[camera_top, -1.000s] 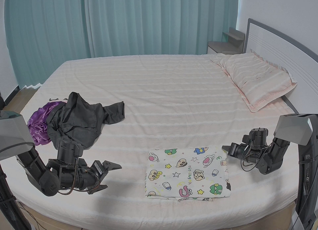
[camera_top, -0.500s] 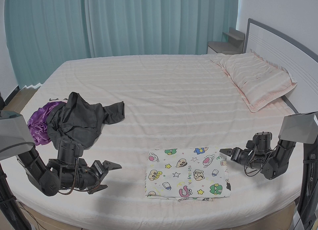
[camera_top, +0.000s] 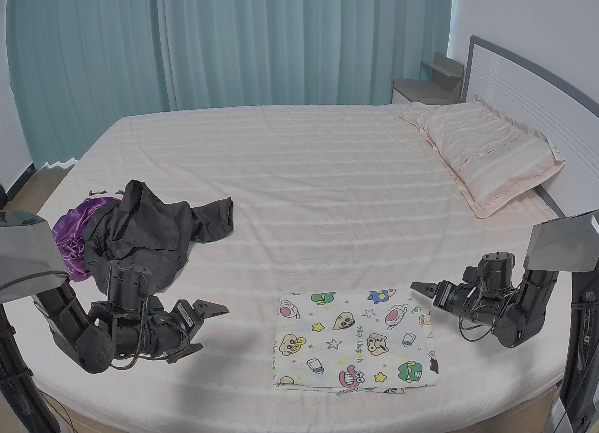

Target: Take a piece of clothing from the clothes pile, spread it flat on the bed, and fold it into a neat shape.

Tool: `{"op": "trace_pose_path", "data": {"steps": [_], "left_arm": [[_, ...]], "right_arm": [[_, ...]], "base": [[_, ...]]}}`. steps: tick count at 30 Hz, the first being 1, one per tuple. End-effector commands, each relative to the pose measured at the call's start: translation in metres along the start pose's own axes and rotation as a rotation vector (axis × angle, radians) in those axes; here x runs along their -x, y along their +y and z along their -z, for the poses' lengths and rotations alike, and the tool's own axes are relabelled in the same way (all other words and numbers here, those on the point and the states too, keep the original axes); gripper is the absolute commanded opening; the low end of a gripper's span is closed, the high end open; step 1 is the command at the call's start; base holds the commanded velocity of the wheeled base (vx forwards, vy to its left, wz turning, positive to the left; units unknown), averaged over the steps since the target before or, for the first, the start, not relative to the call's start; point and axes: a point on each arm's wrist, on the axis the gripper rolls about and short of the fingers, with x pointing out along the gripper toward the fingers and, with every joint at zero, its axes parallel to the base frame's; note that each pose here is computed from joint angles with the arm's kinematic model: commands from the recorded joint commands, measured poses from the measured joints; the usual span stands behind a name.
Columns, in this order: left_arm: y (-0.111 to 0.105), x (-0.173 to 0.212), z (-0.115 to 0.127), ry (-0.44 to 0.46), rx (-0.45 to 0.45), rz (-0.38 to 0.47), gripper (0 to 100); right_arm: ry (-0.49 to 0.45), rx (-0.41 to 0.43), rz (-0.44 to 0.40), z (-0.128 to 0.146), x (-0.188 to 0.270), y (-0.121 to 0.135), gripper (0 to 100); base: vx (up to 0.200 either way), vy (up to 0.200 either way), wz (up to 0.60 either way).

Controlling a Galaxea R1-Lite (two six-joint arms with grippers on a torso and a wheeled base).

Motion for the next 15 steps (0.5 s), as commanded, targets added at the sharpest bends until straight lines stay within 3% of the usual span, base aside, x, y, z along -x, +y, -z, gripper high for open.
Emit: {"op": "trace_pose_path", "data": {"steps": [1,7,13,15], "left_arm": [[0.003,-0.003,0.003,0.013,0.001,-0.018,100],[0.003,-0.004,0.005,0.009,-0.005,-0.022,100],[0.002,-0.005,0.013,0.014,-0.022,-0.037,100],[0.001,-0.006,0.019,0.029,-0.036,-0.042,100]], "right_arm": [[0.012,-0.001,0.006,0.004,0.0,-0.002,100],[0.037,0.017,0.016,0.009,0.007,-0.003,100],[0.1,0.1,0.015,0.021,0.016,-0.007,100],[0.134,0.111,-0.014,0.025,0.02,-0.007,100]], "base": [[0.0,0.0,0.0],[0.0,-0.2,0.0],[0.0,-0.2,0.0],[0.0,0.0,0.0]]}}
